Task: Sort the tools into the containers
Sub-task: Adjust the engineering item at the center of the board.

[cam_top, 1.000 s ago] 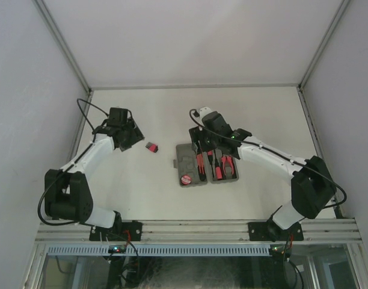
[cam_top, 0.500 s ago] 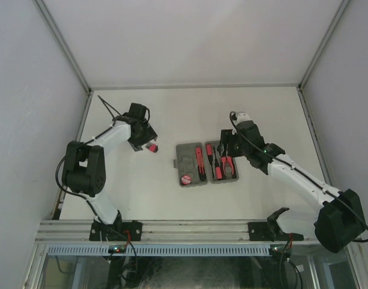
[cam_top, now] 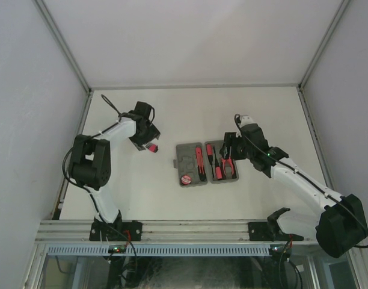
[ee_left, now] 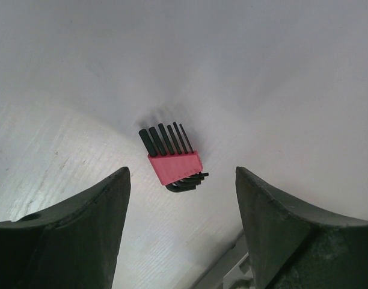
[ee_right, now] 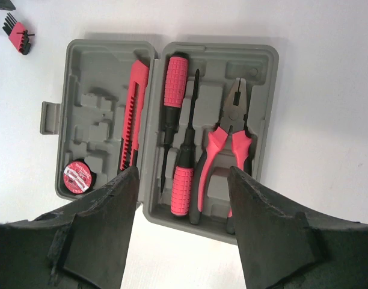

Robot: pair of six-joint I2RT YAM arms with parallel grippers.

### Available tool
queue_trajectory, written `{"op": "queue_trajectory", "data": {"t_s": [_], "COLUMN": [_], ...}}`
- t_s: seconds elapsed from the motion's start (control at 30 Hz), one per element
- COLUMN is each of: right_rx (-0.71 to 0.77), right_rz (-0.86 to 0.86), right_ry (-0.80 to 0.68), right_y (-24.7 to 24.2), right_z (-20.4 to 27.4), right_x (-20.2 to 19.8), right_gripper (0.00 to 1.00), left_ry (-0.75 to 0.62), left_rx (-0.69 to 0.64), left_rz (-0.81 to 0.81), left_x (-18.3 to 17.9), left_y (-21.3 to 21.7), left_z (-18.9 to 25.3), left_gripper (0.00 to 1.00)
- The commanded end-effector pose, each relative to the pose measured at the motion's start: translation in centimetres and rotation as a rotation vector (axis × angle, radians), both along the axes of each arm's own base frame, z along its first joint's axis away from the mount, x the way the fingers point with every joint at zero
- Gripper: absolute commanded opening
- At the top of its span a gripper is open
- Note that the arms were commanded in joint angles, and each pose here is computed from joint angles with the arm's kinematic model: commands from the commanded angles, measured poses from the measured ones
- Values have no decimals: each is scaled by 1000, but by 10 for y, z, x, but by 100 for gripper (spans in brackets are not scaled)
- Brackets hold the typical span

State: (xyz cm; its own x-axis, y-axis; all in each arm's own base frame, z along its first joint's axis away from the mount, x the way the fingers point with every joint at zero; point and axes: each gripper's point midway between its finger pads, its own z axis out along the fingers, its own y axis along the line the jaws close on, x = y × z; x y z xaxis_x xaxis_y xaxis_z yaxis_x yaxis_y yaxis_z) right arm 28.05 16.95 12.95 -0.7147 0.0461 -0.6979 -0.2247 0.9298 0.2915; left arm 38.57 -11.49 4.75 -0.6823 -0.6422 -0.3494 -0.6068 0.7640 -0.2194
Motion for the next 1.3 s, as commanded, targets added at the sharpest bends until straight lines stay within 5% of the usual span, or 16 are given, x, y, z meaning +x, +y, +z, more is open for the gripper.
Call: {"op": "queue_trajectory", "data": {"t_s": [0.0, 0.83, 1.27], "right_rx": [53, 55, 53], "right_rz": [-8, -8, -3], "right_ry": [-48, -35, -23], "right_y": [4, 1, 1], "right_z": [14, 10, 5], "right_x": [6, 6, 5], "right_gripper": [60, 60, 59], "left_ry": [-12, 71, 132], "left_rx": [7, 78, 205], "left_rz": [46, 2, -436], "left_x": [6, -6, -14], "left_y": [-4, -1, -6], "left_z": [4, -27, -17], "left_gripper": [74, 53, 46]}}
